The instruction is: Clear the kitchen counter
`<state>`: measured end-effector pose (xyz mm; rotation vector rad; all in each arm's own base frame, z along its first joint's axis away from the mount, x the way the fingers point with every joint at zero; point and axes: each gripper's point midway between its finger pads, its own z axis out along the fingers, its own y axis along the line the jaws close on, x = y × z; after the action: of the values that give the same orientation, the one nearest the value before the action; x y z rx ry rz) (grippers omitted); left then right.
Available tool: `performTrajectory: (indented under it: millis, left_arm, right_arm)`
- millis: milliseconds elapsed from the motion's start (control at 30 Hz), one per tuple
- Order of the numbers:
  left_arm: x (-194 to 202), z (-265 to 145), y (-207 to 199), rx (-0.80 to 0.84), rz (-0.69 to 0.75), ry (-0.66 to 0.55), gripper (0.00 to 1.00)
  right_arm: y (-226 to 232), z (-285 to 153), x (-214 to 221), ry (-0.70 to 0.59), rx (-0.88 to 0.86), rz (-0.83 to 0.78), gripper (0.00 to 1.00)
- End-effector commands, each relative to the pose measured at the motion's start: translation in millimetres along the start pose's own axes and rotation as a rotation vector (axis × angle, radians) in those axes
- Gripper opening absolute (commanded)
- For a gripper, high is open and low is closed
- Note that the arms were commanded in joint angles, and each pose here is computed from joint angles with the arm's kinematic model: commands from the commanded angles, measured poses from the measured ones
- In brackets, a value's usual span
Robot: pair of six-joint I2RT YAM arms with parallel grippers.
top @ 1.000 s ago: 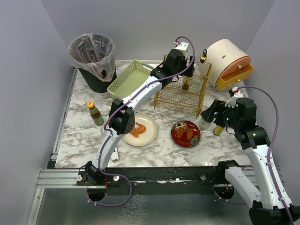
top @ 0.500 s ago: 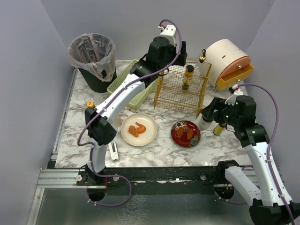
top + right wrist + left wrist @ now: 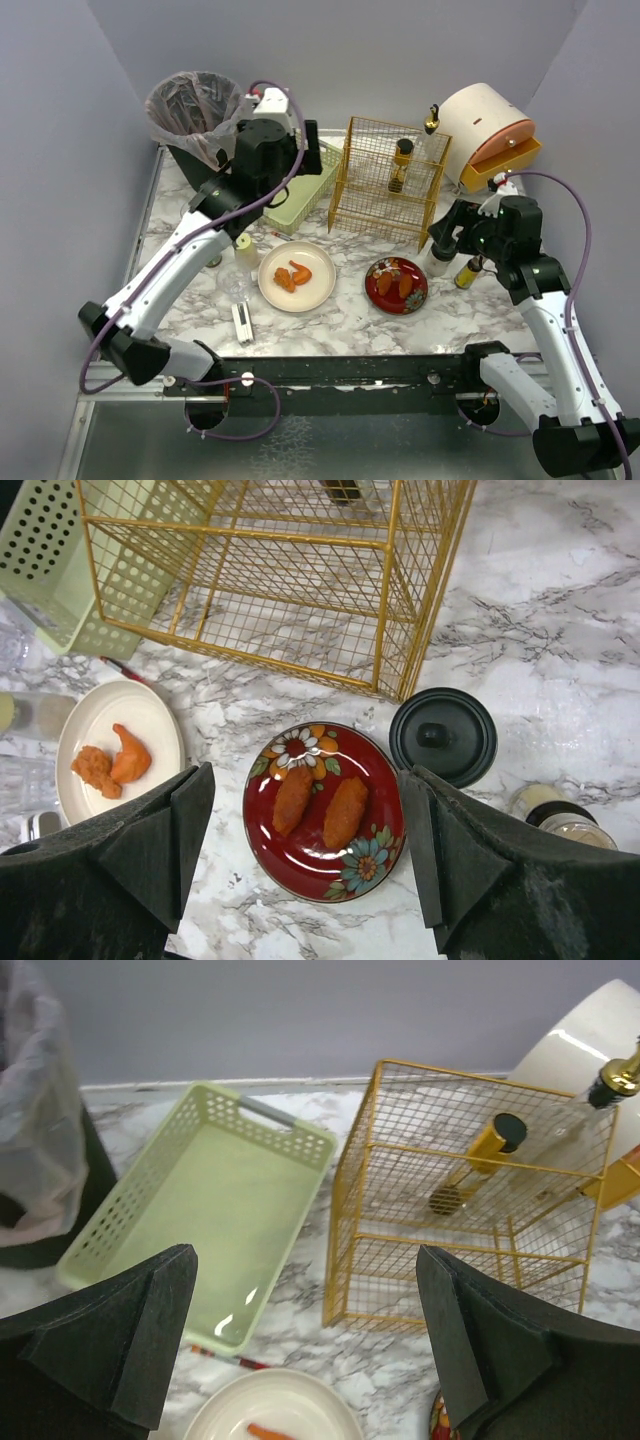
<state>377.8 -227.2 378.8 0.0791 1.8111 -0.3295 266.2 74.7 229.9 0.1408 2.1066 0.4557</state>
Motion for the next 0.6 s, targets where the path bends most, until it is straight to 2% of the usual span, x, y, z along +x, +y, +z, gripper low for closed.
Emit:
performTrajectory:
  millis: [0, 300, 567]
  left_arm:
    - [5.1, -39.1, 52.8, -0.157, -0.032, 0.01, 0.99]
    - [62.3, -92.0, 153.1, -0.541, -0.116, 0.144, 0.98]
    - [96.2, -114.8, 224.2, -0.779, -0.137, 0.228, 0.98]
  right_arm:
    - [-12.2, 5.9, 0.9, -0.002, 0.054, -0.013, 0.81]
    - [-6.2, 15.2, 17.5, 0.042, -0.004, 0.016, 0.82]
    - [-3.7, 22.2, 32.0, 0.076, -0.039, 0.035, 0.82]
